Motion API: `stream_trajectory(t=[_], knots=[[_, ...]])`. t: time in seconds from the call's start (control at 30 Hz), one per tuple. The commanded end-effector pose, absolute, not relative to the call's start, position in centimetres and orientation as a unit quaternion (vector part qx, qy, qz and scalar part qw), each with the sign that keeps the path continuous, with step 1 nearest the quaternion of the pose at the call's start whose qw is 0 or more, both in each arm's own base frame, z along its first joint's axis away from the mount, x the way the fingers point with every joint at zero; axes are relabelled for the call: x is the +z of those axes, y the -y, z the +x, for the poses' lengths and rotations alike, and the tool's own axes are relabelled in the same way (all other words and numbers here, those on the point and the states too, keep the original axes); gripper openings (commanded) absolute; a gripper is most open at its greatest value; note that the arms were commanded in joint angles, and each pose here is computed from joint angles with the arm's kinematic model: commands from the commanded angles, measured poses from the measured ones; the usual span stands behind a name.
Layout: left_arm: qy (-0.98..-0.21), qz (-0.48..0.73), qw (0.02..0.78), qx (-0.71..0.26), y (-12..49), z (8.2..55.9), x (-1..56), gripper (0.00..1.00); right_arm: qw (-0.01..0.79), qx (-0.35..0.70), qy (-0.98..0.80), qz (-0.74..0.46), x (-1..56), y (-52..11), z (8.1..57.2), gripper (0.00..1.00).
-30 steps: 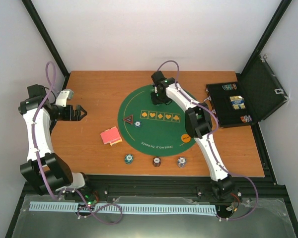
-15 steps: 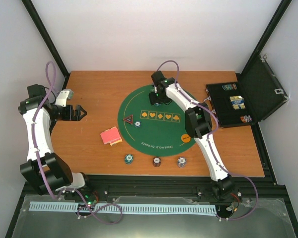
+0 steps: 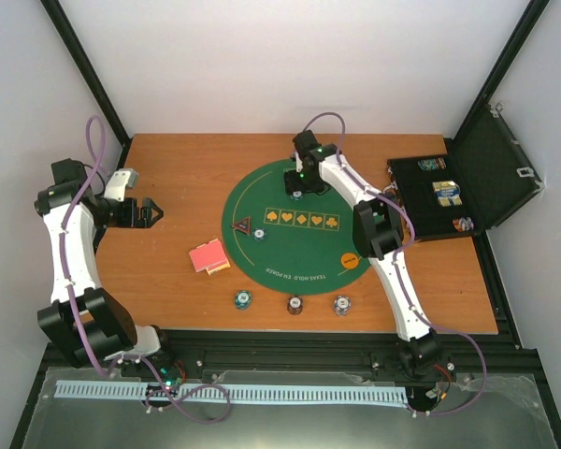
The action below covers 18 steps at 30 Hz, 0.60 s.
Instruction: Distribute texas hold em gaming equipment
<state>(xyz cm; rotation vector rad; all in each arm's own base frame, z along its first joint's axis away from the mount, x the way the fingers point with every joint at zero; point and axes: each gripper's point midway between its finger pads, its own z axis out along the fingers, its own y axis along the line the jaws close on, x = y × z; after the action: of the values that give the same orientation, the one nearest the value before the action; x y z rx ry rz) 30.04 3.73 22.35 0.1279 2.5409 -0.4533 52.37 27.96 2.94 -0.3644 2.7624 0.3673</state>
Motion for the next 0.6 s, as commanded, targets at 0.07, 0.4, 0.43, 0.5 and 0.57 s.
stream_trajectory(t=[0.07,0.4,0.43,0.5,0.57], knots=[[-0.941,0.062,0.293,-0.156,-4.0,30.7,23.7,1.0,0.154,0.142,-0.973,-0.096,1.8,-26.7,53.2,0.72],[-0.942,0.063,0.294,-0.15,-4.2,30.8,23.7,1.0,0.183,0.178,-0.963,-0.082,3.1,-26.8,55.6,0.72],[-0.942,0.062,0.295,-0.15,-4.2,30.8,23.8,1.0,0.188,0.181,-0.962,-0.08,3.6,-27.0,55.8,0.72],[-0.942,0.061,0.294,-0.15,-4.2,30.8,23.8,1.0,0.198,0.179,-0.961,-0.077,4.8,-26.8,56.0,0.72],[-0.942,0.059,0.294,-0.149,-4.3,30.8,23.8,1.0,0.209,0.168,-0.96,-0.074,6.5,-26.3,56.0,0.72]])
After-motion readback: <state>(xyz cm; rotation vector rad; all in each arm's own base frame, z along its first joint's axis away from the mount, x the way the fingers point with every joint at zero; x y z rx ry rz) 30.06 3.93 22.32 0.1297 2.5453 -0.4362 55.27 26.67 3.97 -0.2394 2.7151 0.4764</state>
